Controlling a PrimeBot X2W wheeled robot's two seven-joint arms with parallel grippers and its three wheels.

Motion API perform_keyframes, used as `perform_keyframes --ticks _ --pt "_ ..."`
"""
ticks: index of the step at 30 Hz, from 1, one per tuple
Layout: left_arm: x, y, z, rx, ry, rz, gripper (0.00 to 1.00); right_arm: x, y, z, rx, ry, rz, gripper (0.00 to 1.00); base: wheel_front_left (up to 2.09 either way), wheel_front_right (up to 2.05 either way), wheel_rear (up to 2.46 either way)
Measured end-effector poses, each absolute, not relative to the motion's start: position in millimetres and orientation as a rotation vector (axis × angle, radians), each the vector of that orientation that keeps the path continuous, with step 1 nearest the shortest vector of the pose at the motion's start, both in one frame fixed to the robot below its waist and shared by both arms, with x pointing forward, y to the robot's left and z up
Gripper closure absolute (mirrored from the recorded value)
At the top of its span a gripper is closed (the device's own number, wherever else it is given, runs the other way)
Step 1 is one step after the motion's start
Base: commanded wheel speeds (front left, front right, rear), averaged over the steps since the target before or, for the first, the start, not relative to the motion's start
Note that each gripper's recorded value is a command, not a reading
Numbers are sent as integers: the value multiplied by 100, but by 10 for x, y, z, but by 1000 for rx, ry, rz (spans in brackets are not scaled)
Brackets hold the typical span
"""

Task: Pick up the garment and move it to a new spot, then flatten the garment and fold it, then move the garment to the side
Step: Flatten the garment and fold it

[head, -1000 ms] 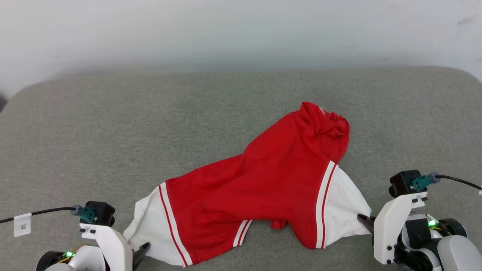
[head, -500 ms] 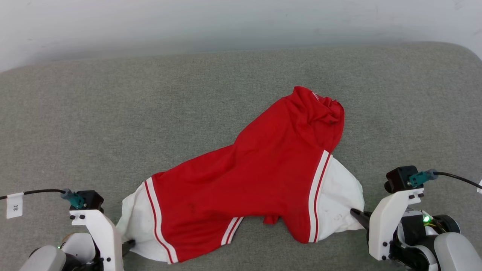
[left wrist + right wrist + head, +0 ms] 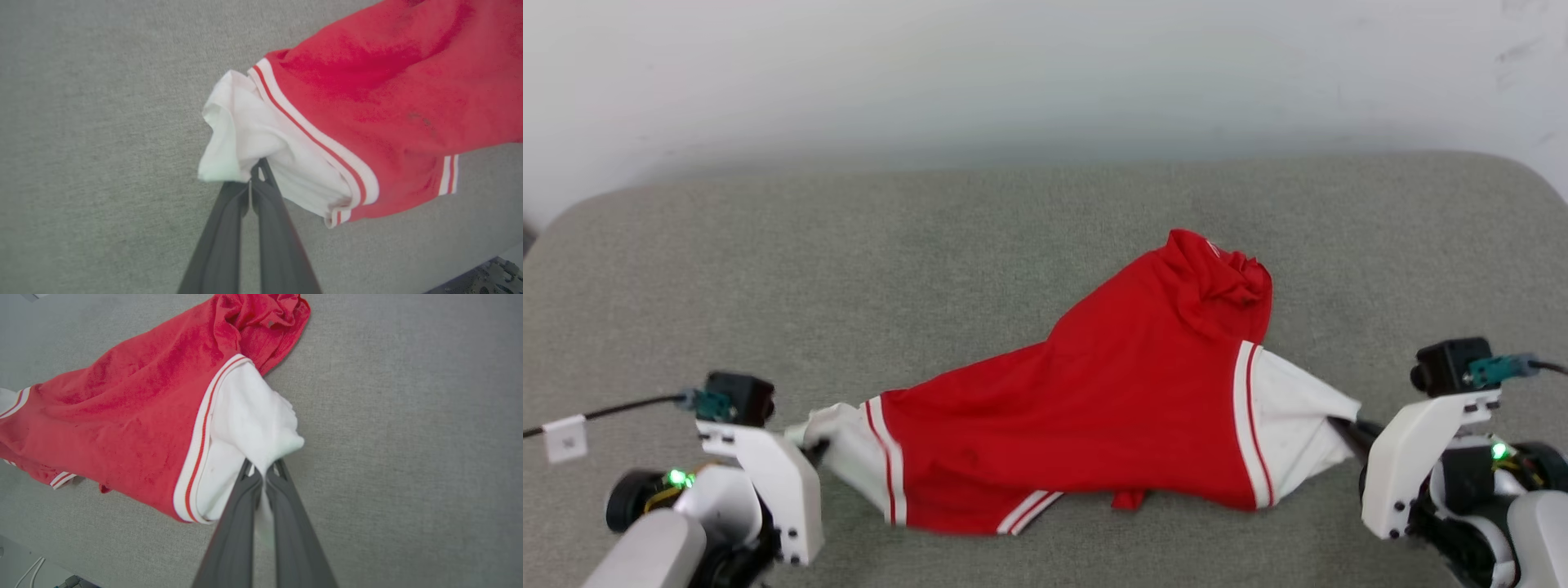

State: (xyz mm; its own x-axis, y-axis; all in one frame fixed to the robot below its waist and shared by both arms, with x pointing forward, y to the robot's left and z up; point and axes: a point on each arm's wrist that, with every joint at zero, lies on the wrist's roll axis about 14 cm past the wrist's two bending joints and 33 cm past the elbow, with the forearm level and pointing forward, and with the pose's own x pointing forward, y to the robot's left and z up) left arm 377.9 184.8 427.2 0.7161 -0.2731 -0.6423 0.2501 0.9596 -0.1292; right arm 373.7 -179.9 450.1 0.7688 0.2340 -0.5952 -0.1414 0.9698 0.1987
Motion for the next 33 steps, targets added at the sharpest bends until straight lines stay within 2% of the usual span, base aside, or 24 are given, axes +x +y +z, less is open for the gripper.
perform_keyframes --ticks 6,12,18,33 --pt "4175 1798 5224 13 381 -264 100 4009 -1907 5024 96 494 183 100 0 0 0" --pt "4568 1664 6012 31 152 -256 100 4411 -1937 5593 63 331 183 100 0 0 0" --pt "5034 1613 6586 25 -8 -231 100 4891 -1907 6124 23 198 189 100 0 0 0" --pt "6166 1685 7497 59 -330 -148 100 6054 -1712 7341 -118 -148 192 100 0 0 0"
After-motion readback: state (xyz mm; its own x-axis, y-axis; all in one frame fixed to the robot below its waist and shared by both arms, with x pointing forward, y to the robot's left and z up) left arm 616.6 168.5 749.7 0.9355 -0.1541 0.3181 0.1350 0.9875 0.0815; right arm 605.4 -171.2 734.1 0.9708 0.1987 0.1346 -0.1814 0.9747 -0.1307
